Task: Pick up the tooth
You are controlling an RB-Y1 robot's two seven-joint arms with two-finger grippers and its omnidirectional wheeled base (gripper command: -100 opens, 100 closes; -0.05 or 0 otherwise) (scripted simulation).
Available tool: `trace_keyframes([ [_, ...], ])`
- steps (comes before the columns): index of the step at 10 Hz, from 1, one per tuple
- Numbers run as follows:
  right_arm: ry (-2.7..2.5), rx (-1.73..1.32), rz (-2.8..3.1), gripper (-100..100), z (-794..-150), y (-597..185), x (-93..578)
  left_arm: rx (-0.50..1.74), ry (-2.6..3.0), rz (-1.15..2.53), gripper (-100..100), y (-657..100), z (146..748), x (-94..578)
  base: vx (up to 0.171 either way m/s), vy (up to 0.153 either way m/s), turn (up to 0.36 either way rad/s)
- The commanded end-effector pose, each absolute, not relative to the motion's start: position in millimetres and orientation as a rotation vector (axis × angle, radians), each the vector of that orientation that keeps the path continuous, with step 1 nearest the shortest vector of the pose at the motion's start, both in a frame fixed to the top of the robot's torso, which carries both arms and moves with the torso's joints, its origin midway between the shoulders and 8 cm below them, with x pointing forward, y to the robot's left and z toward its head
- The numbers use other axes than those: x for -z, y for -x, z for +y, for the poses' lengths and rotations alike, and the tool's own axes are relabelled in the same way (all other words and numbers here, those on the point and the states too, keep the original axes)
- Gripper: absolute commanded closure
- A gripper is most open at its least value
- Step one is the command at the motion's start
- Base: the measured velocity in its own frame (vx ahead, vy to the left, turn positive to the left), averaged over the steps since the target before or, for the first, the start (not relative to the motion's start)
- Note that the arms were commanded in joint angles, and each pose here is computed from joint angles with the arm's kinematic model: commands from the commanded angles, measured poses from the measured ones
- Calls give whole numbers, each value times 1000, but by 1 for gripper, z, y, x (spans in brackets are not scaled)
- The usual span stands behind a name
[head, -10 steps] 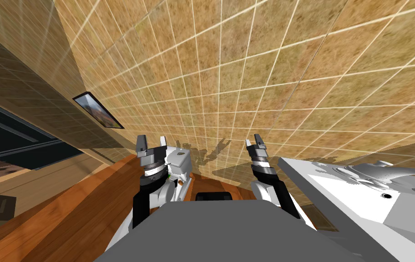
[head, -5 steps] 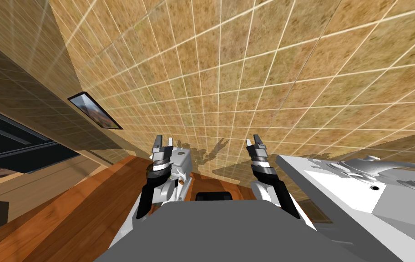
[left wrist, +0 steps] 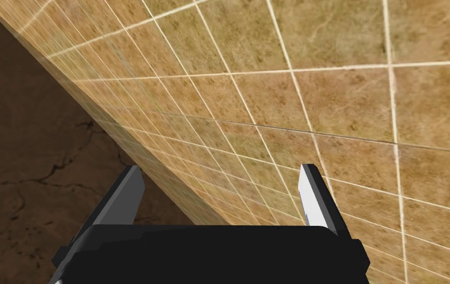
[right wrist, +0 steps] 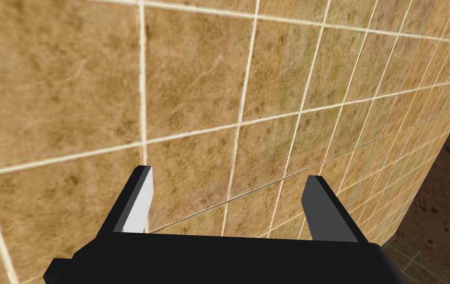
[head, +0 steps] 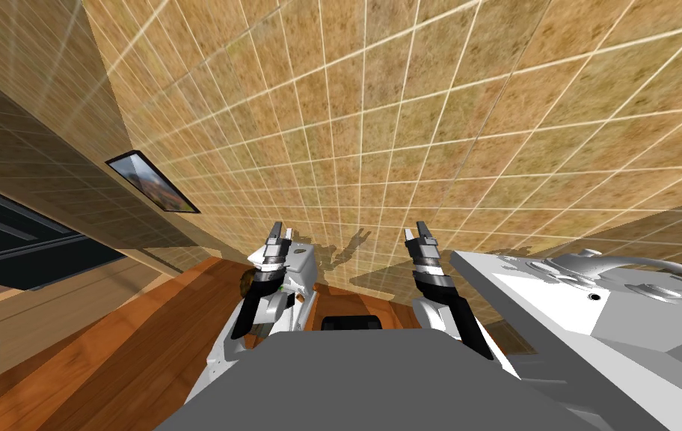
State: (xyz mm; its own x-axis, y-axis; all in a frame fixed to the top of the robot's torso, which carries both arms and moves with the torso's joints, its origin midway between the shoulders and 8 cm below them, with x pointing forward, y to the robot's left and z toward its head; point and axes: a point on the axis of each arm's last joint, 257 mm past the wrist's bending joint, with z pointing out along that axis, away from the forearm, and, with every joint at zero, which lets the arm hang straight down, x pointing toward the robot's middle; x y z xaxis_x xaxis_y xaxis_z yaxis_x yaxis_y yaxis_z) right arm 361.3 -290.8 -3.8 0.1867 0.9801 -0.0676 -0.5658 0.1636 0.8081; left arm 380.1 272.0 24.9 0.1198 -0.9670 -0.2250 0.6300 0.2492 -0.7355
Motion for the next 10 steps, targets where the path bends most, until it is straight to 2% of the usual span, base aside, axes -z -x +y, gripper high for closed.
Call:
trace_keyframes([
  [1,-738,-1240,698,0,-291,-361,4,1242,548,809,-100,-392,273,-16,-24,27,-23],
  [10,-738,-1240,698,0,-291,-361,4,1105,684,1093,-100,-475,301,65,-33,31,-39],
])
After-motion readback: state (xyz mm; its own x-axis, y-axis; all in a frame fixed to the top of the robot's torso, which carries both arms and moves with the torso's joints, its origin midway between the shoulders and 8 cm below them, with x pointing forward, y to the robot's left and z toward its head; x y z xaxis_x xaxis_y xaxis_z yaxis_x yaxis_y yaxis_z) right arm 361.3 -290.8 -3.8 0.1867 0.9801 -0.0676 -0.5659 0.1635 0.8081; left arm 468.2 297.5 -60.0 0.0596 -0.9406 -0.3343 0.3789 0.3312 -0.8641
